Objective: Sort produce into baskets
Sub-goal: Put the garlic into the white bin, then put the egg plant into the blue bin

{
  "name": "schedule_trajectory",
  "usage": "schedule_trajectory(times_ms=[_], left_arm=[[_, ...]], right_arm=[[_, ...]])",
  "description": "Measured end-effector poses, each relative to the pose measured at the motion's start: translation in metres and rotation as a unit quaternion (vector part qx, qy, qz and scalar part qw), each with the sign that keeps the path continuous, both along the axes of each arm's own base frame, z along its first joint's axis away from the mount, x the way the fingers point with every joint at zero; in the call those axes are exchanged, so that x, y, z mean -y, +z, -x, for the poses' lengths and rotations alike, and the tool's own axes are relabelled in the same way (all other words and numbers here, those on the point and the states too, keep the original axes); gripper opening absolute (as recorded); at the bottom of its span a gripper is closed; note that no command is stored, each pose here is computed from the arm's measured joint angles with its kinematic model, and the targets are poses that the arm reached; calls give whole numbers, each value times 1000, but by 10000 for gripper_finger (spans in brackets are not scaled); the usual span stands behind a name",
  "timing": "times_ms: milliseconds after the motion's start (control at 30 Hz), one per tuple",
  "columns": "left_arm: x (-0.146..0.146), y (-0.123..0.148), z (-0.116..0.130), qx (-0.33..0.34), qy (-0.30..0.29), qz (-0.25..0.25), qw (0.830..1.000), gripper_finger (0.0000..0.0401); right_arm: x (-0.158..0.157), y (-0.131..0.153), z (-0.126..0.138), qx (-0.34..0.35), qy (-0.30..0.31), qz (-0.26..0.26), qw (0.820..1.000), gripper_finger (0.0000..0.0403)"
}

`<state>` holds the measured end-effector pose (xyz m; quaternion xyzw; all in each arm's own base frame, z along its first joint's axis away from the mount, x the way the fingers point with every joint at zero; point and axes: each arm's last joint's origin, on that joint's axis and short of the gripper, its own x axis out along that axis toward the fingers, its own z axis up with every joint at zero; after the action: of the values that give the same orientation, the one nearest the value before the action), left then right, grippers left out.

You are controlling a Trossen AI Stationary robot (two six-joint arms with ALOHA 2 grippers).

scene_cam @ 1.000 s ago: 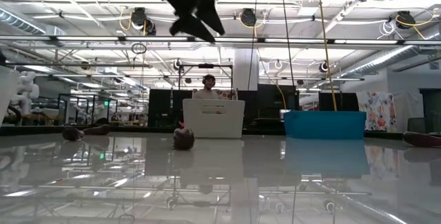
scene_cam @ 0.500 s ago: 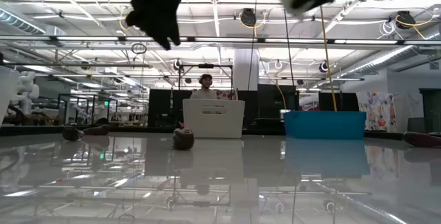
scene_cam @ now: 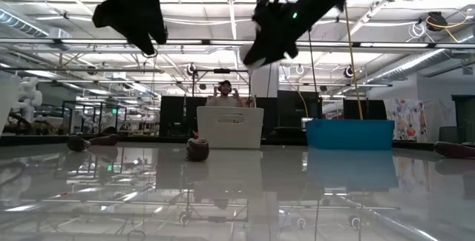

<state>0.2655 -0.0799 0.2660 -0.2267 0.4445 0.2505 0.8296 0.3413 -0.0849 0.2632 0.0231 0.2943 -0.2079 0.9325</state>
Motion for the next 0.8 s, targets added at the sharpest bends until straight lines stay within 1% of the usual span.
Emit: schedule_trajectory(times_ms=[133,300,500,667,733,800], left_arm=[[9,0,3,12,20,11,1000,200],[15,1,4,31,40,11,999,200],[15,1,4,32,45,12,998,200],[14,2,4,36,41,-11,998,200],[14,2,4,36,32,-21,999,200],[14,2,4,33,22,-30,999,200]], right_arm=[[15,-23,-8,-17,-30,-24,999,234],[22,-30,-10,-23,-33,-35,999,272],[21,-26,-9,-15,-33,-33,999,307],[17,-15,1,-23,-32,-37,999,319],[14,-7,9,-24,-41,-50,998,320],[10,1,18,-24,-58,-75,995,320]])
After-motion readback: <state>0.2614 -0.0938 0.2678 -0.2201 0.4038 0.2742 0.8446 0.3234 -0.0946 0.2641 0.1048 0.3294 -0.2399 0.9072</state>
